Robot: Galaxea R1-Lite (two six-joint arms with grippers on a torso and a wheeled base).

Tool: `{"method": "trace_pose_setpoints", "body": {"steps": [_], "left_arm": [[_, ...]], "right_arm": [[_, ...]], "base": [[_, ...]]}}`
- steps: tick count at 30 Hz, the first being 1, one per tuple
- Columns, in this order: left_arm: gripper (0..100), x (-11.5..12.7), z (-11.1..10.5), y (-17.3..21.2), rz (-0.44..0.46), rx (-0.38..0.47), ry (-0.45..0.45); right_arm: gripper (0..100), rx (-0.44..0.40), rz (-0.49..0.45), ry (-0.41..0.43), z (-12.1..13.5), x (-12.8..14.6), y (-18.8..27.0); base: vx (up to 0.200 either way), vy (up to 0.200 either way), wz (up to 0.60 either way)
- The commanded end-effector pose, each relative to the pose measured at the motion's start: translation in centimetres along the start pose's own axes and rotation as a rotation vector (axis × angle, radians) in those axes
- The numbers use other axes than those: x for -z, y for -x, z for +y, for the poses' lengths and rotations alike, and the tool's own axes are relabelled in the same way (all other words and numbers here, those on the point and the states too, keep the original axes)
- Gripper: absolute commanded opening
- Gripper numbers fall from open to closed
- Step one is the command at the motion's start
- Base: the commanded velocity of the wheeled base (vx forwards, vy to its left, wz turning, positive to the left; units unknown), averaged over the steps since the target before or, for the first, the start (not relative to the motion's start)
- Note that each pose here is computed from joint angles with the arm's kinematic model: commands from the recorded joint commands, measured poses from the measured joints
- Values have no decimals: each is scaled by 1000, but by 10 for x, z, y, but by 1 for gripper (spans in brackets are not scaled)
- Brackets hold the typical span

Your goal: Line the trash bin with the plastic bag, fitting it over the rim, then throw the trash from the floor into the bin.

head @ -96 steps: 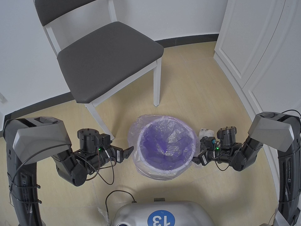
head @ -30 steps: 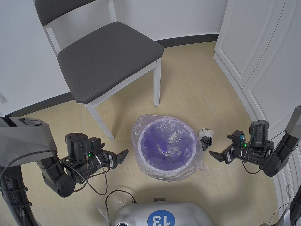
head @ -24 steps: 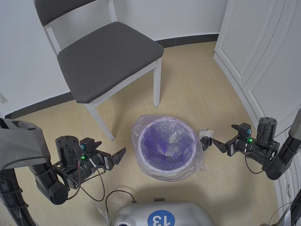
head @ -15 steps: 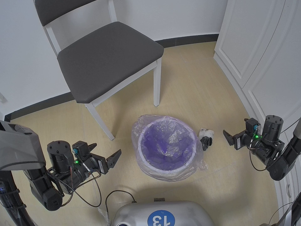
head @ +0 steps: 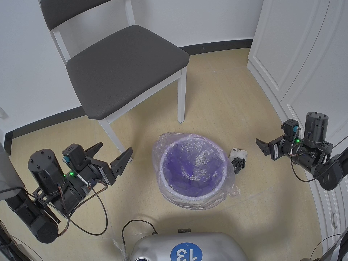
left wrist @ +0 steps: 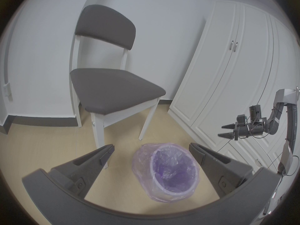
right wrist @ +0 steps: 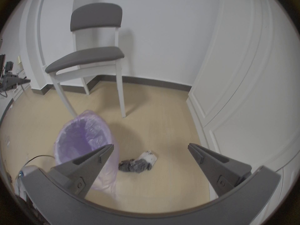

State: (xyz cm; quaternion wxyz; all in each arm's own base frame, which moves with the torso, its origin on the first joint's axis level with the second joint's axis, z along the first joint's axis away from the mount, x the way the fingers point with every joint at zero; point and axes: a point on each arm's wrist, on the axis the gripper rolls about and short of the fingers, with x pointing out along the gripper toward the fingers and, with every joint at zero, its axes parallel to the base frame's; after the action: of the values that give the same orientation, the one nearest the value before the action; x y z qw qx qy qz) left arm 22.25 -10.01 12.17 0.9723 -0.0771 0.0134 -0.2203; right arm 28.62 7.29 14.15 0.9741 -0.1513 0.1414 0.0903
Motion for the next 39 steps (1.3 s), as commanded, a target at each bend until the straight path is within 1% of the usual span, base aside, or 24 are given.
{"method": "trace_pose_setpoints", "body": {"steps": [1,2,3,4,5,6,7,9,11,13,15,17,20,22,23,24,26,28,31,32,36,39], "left_arm": [[100,-1,-4,3,11,10,5],[100,0,-3,3,14,8,5],[100,5,2,0,31,-11,8],[100,12,10,-2,56,-51,9],[100,15,13,-4,62,-71,8],[100,17,16,-5,64,-95,11],[100,19,18,-5,64,-121,11],[100,21,20,-4,68,-173,10],[100,21,21,-2,65,-213,12],[100,20,21,-1,58,-237,10],[100,18,21,1,44,-253,7],[100,13,21,0,23,-260,9],[100,11,21,-2,11,-260,14],[100,13,22,-5,10,-270,21],[100,13,22,-5,10,-270,21],[100,14,23,-8,6,-291,34],[100,14,23,-10,-3,-323,47],[100,12,24,-9,-15,-336,53],[100,12,24,-9,-16,-336,53],[100,11,24,-9,-16,-337,50],[100,15,24,-10,-1,-339,52],[100,17,25,-10,8,-340,53]], "right_arm": [[100,-35,-2,-2,1,-27,30],[100,-37,4,-3,1,-25,30],[100,-48,28,-14,1,-18,29],[100,-58,93,-29,3,-3,18],[100,-69,130,-33,4,7,10],[100,-89,160,-31,1,18,2],[100,-125,171,-31,-3,26,-3],[100,-224,162,15,-11,40,-9],[100,-315,166,100,-21,60,-19],[100,-390,178,175,-25,78,-30],[100,-443,191,210,-28,94,-39],[100,-492,206,209,-26,106,-46],[100,-535,228,198,-21,121,-57],[100,-556,239,214,-16,133,-69],[100,-556,239,214,-16,133,-69],[100,-576,235,239,-10,143,-82],[100,-588,214,260,-4,150,-95],[100,-601,195,266,2,152,-103],[100,-602,193,267,2,152,-105],[100,-623,166,280,10,153,-123],[100,-700,104,278,25,147,-135],[100,-713,82,282,32,142,-140]], "base": [[0,0,0],[0,0,0],[0,0,0],[0,0,0],[0,0,0],[0,0,0],[0,0,0],[0,0,0],[0,0,0],[0,0,0],[0,0,0],[0,0,0],[0,0,0],[0,0,0],[0,0,0],[0,0,0],[0,0,0],[0,0,0],[0,0,0],[0,0,0],[0,0,0],[0,0,0]]}}
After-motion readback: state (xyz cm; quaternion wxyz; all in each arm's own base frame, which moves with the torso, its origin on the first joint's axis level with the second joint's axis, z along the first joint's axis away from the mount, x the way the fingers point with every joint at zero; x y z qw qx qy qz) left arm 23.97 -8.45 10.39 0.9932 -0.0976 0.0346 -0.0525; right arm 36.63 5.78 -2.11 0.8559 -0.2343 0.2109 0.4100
